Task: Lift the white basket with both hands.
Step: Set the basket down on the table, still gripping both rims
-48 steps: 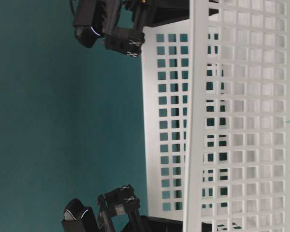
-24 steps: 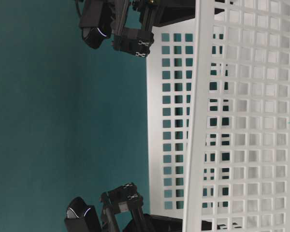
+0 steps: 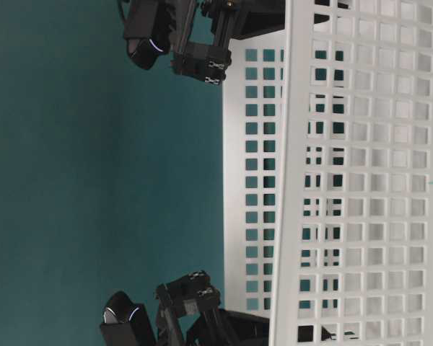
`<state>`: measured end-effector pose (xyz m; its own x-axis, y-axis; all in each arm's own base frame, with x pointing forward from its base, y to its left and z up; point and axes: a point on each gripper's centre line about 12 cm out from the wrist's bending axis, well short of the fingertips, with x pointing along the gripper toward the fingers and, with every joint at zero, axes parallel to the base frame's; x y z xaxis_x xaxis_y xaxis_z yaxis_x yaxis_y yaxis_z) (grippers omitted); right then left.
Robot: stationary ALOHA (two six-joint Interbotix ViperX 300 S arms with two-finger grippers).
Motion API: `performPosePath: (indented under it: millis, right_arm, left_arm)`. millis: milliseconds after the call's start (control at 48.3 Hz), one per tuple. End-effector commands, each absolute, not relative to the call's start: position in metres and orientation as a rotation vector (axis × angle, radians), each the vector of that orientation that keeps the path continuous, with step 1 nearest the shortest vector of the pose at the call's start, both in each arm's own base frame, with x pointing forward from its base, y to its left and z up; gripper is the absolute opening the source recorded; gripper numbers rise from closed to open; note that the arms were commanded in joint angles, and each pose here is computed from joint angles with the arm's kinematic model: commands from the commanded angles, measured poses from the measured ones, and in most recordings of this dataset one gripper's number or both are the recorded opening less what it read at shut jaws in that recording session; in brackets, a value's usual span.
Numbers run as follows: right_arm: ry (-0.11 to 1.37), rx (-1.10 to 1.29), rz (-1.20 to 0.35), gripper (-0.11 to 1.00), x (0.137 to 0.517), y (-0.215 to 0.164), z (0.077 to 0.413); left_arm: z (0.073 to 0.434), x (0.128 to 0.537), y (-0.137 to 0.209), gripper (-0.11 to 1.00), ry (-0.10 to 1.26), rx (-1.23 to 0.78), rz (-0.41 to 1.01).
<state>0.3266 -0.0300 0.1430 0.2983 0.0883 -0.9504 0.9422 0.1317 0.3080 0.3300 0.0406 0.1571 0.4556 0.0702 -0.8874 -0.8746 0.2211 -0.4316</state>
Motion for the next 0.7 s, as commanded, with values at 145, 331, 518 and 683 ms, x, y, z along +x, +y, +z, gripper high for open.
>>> performPosePath:
  millis: [145, 331, 518, 683]
  right_arm:
    - [1.084, 1.182, -0.755, 0.24, 0.3376, -0.0348, 0.1383]
    - [1.078, 1.19, -0.763, 0.53, 0.3372, -0.0392, 0.1383]
    - [1.087, 1.198, -0.77, 0.87, 0.3357, -0.0384, 0.1381]
    - [1.095, 1.202, -0.78, 0.93, 0.3327, -0.0389, 0.1368]
  left_arm:
    - [0.1606, 0.3439, 0.0379, 0.53, 0.825, -1.159, 0.726]
    - [0.1612, 0.3445, 0.038, 0.78, 0.823, -1.158, 0.724]
    - [0.1611, 0.3451, 0.038, 0.76, 0.814, -1.159, 0.716]
    - [0.1616, 0.3458, 0.038, 0.77, 0.809, -1.157, 0.71]
